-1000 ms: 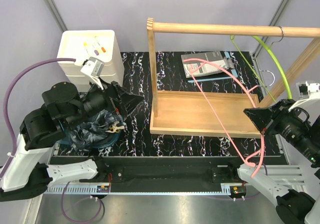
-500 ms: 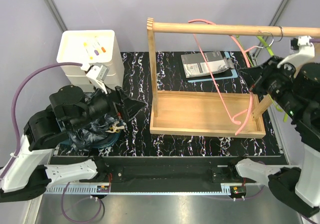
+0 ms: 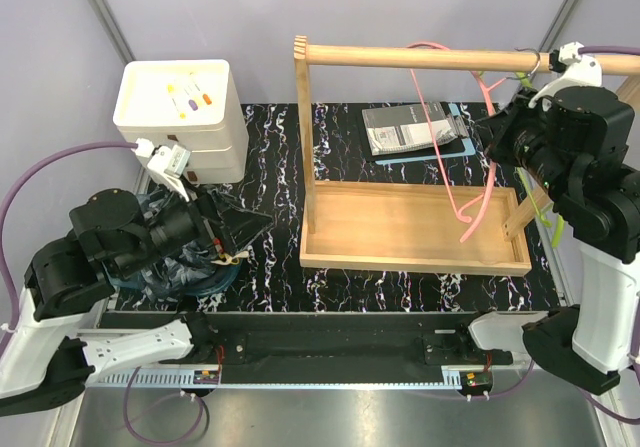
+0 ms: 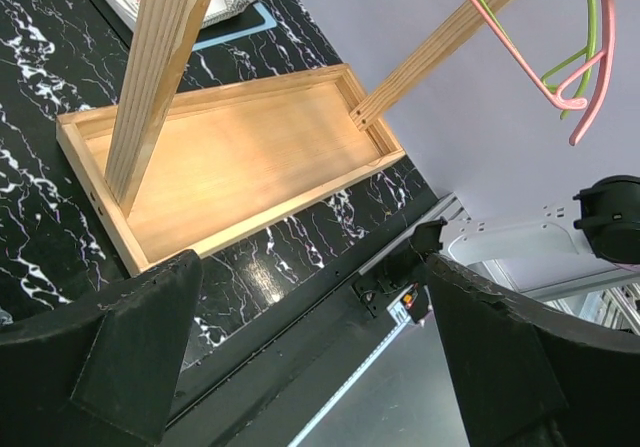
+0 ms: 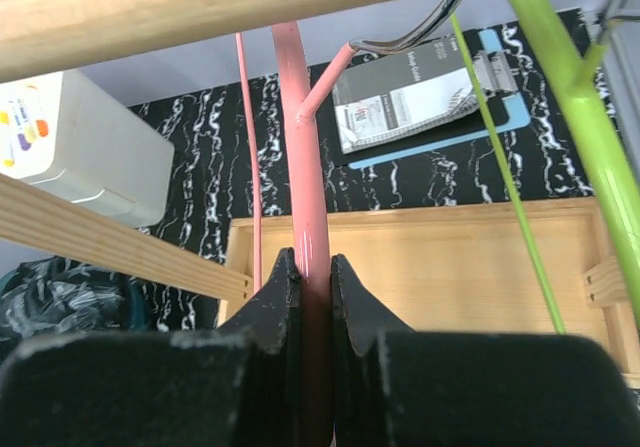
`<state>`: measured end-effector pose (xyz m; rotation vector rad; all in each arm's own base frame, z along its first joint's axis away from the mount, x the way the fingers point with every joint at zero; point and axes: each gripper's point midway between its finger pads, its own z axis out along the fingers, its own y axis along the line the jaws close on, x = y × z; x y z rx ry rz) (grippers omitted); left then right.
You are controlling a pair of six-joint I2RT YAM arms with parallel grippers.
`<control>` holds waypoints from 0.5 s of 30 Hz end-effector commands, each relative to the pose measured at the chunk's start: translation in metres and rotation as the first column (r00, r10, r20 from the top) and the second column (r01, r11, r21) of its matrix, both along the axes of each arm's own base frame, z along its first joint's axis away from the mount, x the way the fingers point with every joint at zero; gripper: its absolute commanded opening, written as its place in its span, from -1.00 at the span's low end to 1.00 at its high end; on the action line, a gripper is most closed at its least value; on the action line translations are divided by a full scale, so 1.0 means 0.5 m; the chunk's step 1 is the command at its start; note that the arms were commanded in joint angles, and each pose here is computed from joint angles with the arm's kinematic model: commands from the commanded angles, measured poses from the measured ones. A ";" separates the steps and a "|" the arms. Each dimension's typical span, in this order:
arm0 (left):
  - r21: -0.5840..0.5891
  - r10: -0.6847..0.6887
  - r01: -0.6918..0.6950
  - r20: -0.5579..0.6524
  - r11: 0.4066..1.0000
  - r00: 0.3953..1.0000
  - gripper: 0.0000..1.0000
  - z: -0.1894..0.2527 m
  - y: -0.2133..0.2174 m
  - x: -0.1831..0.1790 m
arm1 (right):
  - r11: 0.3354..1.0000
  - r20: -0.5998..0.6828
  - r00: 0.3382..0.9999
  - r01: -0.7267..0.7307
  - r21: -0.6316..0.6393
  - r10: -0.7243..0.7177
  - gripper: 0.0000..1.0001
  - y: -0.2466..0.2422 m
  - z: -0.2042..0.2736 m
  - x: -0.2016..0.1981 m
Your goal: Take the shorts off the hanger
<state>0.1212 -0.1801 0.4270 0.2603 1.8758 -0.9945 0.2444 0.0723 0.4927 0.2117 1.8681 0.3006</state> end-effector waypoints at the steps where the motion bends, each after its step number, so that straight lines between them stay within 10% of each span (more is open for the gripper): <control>1: -0.012 -0.001 0.001 -0.008 1.000 1.000 0.94 -0.001 -0.004 0.000 | 0.994 -0.062 0.996 0.065 -0.086 -0.070 -0.92 -0.041 -0.044 -0.018; 8: 0.015 -0.030 0.030 -0.038 0.999 0.999 0.95 -0.018 -0.030 0.004 | 0.994 -0.081 0.996 0.034 -0.107 -0.043 0.12 -0.054 -0.055 -0.060; 15: 0.034 -0.081 0.084 -0.074 0.996 0.994 0.95 -0.032 -0.068 0.006 | 0.999 -0.063 0.998 -0.009 -0.033 0.007 0.75 -0.060 -0.032 -0.132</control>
